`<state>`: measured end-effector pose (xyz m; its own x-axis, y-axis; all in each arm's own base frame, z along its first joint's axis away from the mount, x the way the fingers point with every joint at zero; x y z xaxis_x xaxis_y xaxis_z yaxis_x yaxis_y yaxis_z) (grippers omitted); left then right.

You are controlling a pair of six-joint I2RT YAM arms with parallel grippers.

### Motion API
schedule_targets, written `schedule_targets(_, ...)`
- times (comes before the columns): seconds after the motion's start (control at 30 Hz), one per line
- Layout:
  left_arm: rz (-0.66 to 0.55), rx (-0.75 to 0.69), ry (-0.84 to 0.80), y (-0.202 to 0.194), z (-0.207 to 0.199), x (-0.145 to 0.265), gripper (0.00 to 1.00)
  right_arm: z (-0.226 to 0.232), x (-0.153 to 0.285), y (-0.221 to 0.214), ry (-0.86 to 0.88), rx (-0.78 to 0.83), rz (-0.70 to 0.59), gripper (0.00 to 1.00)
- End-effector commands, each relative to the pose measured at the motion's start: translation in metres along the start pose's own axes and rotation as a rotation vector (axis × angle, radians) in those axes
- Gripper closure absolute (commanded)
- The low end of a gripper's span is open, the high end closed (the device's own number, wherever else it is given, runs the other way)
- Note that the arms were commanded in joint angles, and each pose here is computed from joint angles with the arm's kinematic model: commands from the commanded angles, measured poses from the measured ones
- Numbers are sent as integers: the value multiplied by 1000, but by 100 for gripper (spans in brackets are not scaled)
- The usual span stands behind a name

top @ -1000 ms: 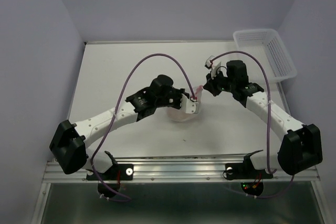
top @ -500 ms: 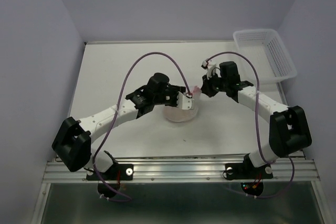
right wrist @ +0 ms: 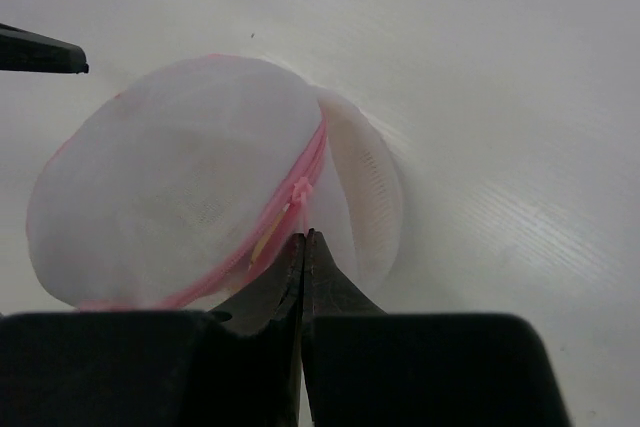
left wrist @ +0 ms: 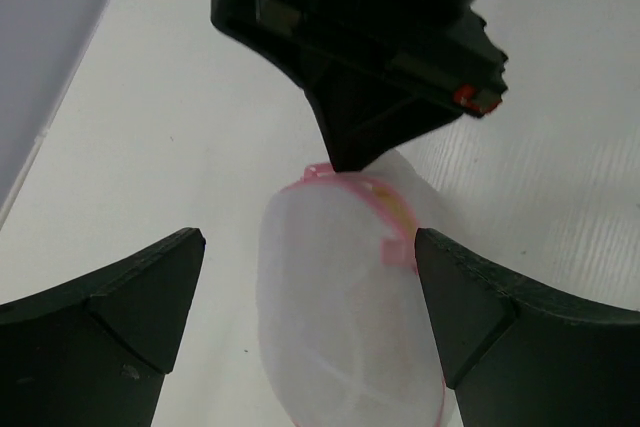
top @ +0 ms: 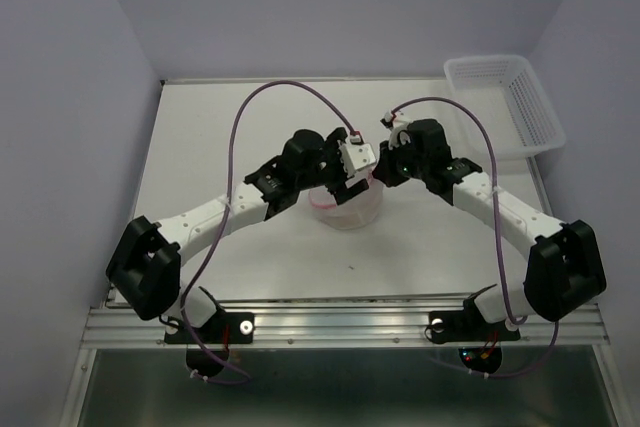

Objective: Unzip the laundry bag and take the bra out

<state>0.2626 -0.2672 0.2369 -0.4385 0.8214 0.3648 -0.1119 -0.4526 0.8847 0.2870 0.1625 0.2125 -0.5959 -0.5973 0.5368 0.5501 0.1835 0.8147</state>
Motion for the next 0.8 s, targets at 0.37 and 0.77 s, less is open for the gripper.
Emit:
schedule_targets(0.37,-91,196,47,50,-42,24,1,42,36,27,-93,-227,-58,99)
schedule_targets(0.77,78,151,186,31,-44,-6,2,54,53,24,-6,-253,-61,99)
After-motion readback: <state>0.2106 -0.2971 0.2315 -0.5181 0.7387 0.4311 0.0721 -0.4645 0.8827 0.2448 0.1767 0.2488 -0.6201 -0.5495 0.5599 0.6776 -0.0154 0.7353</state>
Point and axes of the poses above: each gripper's point midway between its finger pads, its own x axis back along the fingers, its own z axis along the line the jaws close on, y = z × x, the point moved 9 cm from there along x, back along the fingers, and after that the axes turned 2 degrees about x, right-handed, at the moved point
